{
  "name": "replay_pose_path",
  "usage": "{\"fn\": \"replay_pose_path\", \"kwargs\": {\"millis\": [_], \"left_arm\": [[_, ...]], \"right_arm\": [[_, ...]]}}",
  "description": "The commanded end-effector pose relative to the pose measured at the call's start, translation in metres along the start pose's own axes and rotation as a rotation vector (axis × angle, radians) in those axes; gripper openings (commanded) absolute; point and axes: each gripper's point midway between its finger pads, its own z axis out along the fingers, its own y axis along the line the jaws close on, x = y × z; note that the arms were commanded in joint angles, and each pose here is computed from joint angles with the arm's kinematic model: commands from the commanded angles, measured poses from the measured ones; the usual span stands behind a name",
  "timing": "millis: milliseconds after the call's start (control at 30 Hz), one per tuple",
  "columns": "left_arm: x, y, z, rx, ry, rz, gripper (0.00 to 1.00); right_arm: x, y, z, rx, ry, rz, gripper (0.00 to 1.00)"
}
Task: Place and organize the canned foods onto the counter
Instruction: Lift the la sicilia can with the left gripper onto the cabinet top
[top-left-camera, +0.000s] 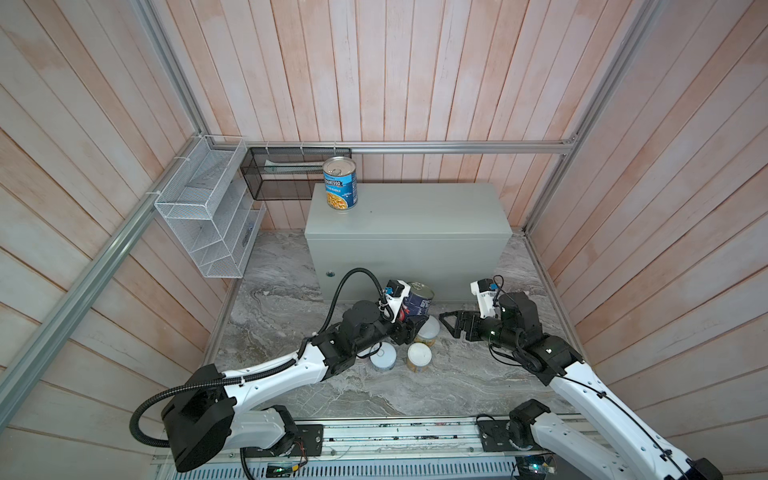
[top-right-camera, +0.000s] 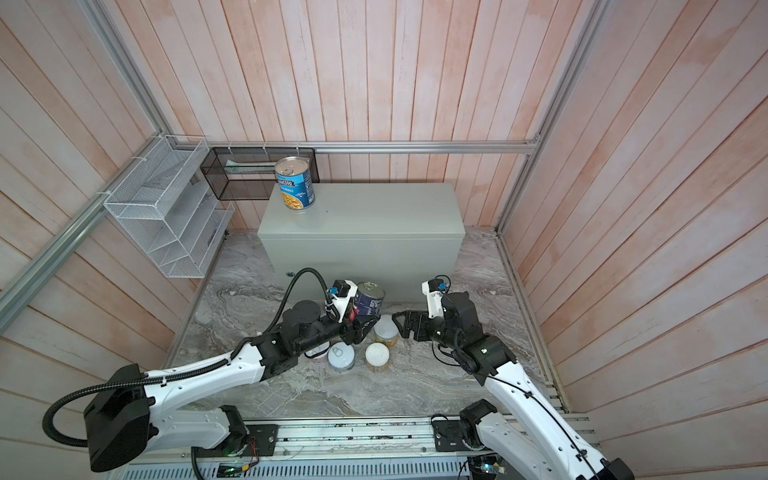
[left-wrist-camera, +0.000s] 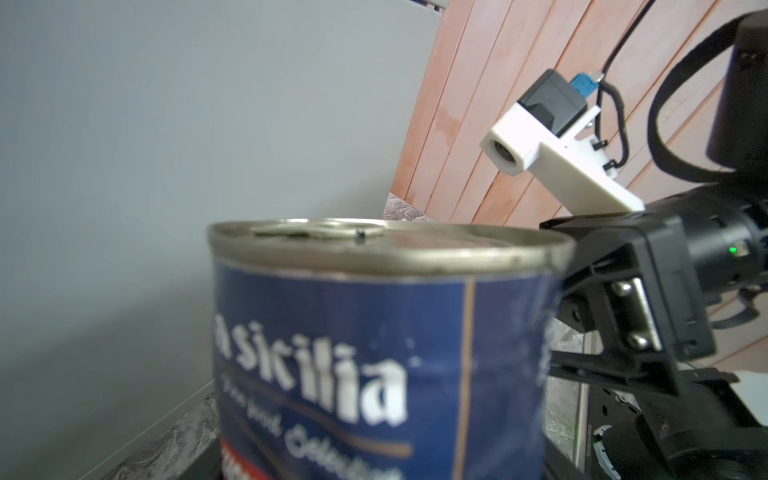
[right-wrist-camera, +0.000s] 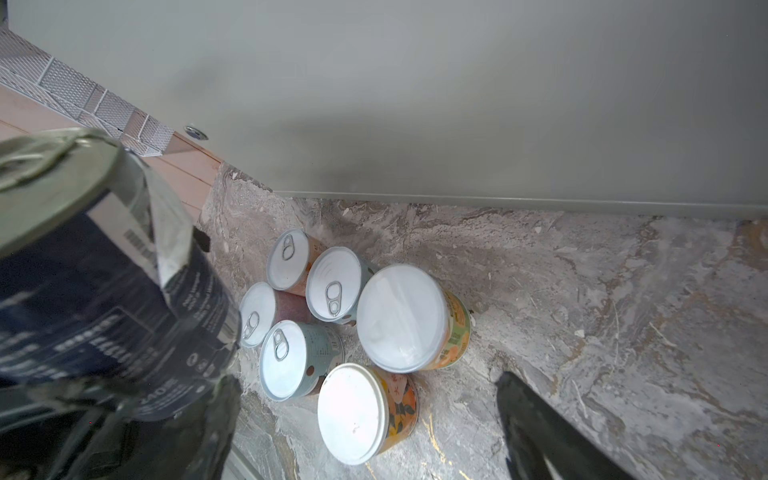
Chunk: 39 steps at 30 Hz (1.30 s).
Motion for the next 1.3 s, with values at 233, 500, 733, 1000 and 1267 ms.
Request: {"fn": "replay_pose_path", "kwargs": {"millis": [233,500,733,1000,1267], "left_arm": [[-0.079,0.014,-0.038,-0.150,-0.178,-0.063,0.47],[-0.105,0.019,-0.051,-0.214,-0.170,-0.011,0.49],[-0.153,0.011,-0.075,-0.219,-0.248,0.044,0.49],[-0.226,0.004,-0.094,-0.180,-0.410,0.096,0.49],[-0.262,0.036,-0.095,-0.262,-0.495,0.157,0.49]], "right_arm": [[-0.008,-0.011,0.014,-0.007,-0.106,0.007,0.95],[-0.014,-0.014,0.027,0.020,-0.098,-0.074,0.95],[-0.017,-0.010,0.029,-0.004,-0.112,-0.123,0.95],[-0.013,-0.001,0.031,-0.071,-0.113,-0.133,0.96],[-0.006,0.002,0.032,-0.110,-0.105,-0.119,0.95]]}}
